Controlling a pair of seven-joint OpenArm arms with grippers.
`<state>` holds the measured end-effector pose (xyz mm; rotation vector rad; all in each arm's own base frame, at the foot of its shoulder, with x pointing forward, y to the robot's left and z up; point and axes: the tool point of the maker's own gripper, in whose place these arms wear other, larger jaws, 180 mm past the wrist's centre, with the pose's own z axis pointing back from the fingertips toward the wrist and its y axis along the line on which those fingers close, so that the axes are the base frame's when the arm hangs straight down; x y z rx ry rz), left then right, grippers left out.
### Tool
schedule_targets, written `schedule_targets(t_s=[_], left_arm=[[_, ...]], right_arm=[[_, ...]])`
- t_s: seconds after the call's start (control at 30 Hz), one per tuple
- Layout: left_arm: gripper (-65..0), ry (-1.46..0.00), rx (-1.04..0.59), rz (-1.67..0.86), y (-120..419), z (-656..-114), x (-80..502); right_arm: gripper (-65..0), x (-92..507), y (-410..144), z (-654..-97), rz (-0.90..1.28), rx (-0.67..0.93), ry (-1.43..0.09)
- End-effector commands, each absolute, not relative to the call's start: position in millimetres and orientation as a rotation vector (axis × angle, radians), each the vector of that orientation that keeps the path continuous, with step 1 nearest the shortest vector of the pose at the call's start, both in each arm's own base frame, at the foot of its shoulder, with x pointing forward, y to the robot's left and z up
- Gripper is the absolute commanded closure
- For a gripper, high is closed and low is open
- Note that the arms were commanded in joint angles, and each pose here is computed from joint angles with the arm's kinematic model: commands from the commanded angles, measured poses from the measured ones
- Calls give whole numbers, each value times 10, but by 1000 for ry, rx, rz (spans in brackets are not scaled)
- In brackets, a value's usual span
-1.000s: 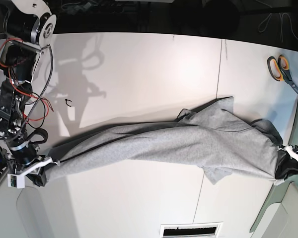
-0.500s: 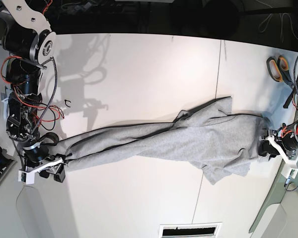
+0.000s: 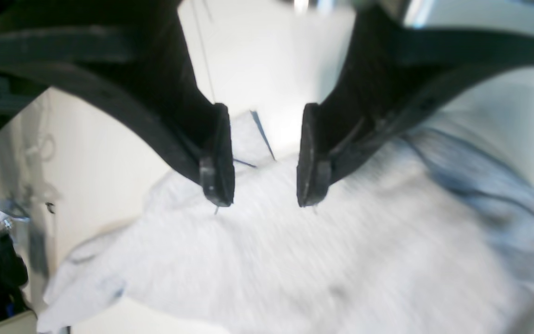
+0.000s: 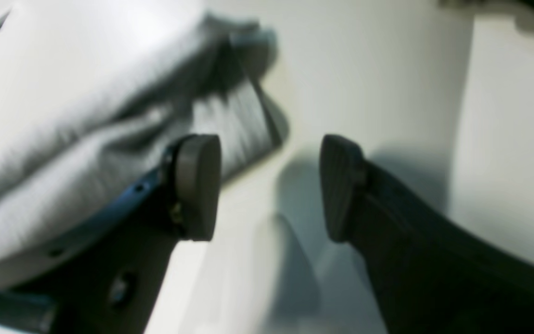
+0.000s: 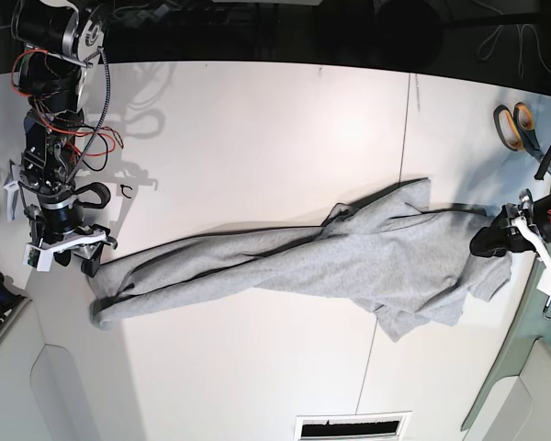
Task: Layout the t-shirt on the table in an organized manner, then fold the t-shirt properly
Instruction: 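Drag the shirt end with the left gripper toward the robot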
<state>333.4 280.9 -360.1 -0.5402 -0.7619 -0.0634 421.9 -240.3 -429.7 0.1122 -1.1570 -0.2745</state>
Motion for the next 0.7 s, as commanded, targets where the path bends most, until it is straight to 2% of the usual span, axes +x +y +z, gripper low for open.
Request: schedule_targets(t_s=[0.0,0.2,0.53,0.67], left_arm=[[-260,-794,-545,-72,2839,-3496,3363],[-260,-747,-589,-44,2653,-3735,3190],[-261,-701,-635,-21,2235,-4110,3000],[-261,-737,-543,3,2176,-4283,3075]], right_arm=[[-336,4383,-2450,-4063,-274,116,-1231],[-336,4566,-2045,-4060,-272,200,-1211],[-336,4589,-1324,-4171,-122,277,-1156],[-276,4571,-1126,-4210,-109,306,-1135]])
